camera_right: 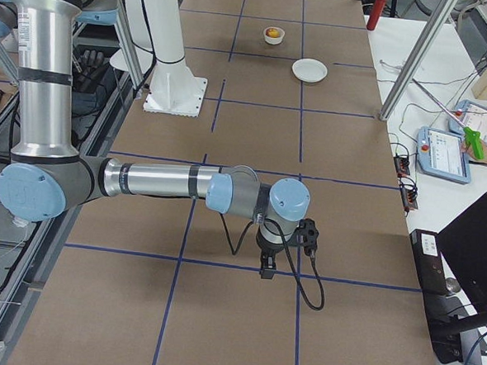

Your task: Move apple from plate to bowl

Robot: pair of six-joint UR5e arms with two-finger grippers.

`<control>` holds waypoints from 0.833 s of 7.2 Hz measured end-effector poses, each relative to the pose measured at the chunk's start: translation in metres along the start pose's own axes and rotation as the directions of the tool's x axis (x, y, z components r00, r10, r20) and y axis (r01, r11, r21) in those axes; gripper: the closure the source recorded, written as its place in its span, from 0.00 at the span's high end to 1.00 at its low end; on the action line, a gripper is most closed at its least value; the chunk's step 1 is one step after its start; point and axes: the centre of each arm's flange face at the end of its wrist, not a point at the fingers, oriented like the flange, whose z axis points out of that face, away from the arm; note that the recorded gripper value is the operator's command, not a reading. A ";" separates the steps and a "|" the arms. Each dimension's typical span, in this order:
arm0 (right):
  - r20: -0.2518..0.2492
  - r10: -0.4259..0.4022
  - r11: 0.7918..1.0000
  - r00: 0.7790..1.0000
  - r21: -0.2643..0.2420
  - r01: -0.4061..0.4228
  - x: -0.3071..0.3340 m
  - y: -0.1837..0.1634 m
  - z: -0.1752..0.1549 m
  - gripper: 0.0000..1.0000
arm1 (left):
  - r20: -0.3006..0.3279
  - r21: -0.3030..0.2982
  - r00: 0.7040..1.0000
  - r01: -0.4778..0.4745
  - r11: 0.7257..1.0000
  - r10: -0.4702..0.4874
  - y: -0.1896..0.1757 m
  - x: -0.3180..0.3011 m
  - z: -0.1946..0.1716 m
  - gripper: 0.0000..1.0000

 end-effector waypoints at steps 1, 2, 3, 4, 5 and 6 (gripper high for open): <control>0.000 0.000 1.000 1.000 0.000 0.000 0.000 0.000 0.000 1.00 | -0.049 -0.028 0.998 0.038 0.999 -0.040 0.024 -0.018 0.015 1.00; 0.000 0.000 1.000 1.000 0.000 0.000 0.000 0.000 0.000 1.00 | -0.070 -0.046 0.995 0.062 0.997 -0.065 0.040 -0.026 0.024 1.00; 0.000 0.000 1.000 1.000 0.000 0.000 0.000 0.000 0.000 1.00 | -0.075 -0.053 0.994 0.073 0.996 -0.077 0.047 -0.029 0.027 1.00; 0.000 0.000 1.000 1.000 0.000 0.000 0.000 0.000 0.000 1.00 | -0.076 -0.055 0.994 0.077 0.995 -0.081 0.048 -0.030 0.027 1.00; 0.000 0.000 1.000 1.000 0.000 0.000 0.000 0.000 0.000 1.00 | -0.076 -0.056 0.994 0.079 0.995 -0.083 0.047 -0.030 0.026 1.00; 0.000 0.000 1.000 1.000 0.000 0.000 0.000 0.000 0.000 1.00 | -0.077 -0.056 0.993 0.081 0.995 -0.085 0.046 -0.030 0.026 1.00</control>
